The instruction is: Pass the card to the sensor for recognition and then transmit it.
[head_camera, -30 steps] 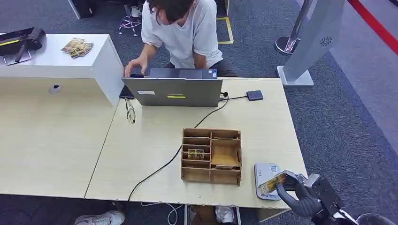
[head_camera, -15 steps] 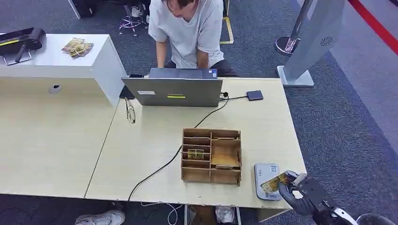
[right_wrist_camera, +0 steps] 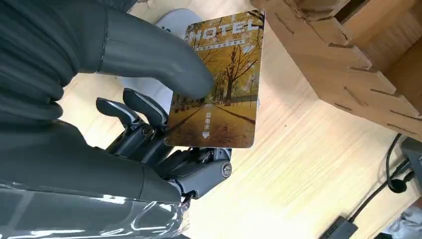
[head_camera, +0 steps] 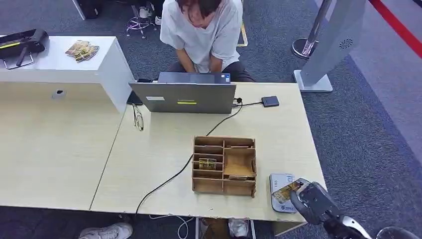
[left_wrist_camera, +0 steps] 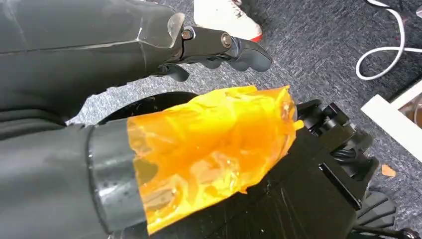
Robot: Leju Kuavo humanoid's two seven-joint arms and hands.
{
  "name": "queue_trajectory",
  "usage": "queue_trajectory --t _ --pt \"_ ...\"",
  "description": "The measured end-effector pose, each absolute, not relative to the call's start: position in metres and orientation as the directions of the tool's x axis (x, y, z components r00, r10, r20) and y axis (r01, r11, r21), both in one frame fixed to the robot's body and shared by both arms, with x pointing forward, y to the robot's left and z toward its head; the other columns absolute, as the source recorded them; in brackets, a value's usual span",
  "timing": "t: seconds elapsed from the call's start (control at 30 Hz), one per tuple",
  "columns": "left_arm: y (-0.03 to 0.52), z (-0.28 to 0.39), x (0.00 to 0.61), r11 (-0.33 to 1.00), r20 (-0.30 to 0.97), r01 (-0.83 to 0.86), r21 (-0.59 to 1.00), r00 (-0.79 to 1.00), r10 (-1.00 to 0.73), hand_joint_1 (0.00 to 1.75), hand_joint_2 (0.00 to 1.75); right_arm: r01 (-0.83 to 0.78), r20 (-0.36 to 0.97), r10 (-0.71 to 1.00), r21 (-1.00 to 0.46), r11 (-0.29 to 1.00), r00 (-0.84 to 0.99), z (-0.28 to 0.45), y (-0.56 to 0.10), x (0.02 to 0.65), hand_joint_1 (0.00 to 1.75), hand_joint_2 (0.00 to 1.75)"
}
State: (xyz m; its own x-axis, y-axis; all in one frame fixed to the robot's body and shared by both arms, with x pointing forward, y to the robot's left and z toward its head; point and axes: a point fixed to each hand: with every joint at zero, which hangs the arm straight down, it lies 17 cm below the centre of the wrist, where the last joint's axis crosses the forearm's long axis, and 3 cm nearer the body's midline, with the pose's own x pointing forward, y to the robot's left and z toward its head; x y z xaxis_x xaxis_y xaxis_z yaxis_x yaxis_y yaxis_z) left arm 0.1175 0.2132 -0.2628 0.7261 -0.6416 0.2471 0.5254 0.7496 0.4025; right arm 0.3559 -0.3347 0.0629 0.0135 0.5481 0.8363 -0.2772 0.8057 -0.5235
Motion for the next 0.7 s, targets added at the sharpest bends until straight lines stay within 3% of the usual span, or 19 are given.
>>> queue_trajectory --t 0.7 --pt "0.216 -0.264 0.115 0.750 0.242 0.529 0.397 0.728 -0.642 0.00 0.00 -0.234 0.830 0.557 -0.539 0.809 0.014 0.065 -0.323 0.380 1.75 1.75"
